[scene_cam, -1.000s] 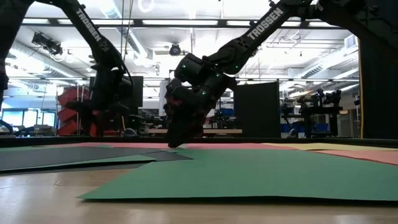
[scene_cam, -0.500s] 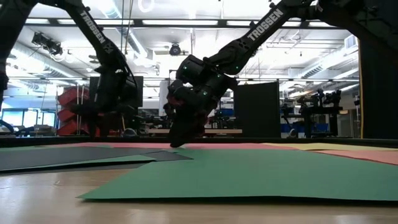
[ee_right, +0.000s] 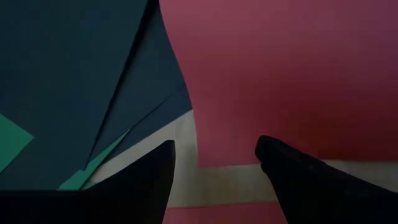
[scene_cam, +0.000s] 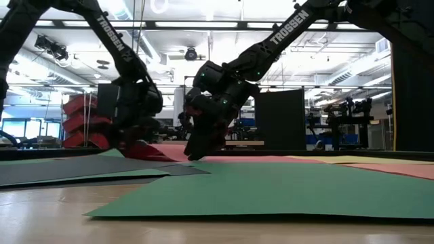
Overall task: Organize paper
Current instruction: Stack the pink colored paper on top of the pink colored papers
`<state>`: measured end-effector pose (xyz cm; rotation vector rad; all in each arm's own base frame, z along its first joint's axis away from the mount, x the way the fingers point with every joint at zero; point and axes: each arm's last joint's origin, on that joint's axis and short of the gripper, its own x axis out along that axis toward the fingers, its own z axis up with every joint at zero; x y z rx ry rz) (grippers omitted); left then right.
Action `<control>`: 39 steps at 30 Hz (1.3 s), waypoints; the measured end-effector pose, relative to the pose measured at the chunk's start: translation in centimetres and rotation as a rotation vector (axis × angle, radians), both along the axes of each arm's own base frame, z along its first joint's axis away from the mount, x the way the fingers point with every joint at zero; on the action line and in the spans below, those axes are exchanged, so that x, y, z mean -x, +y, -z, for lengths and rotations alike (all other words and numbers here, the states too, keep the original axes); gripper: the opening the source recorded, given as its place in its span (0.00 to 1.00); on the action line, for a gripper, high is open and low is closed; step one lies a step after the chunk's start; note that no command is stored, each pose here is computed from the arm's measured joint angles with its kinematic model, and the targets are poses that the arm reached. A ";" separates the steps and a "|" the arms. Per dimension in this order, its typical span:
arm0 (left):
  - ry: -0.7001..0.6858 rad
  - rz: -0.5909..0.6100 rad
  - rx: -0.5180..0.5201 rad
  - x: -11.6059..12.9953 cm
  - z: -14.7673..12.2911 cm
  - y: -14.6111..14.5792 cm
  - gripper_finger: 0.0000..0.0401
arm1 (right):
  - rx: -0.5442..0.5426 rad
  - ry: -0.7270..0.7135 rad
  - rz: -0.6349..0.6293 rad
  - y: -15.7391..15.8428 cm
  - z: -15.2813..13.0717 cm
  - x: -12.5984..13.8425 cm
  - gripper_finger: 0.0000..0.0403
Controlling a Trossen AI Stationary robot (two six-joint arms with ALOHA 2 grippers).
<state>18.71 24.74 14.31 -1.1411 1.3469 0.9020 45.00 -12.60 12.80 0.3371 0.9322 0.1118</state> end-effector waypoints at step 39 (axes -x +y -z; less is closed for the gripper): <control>-0.083 0.161 -0.082 -1.9 -0.2 -0.1 0.39 | 0.031 -0.256 0.097 -0.7 -1.7 -2.0 0.61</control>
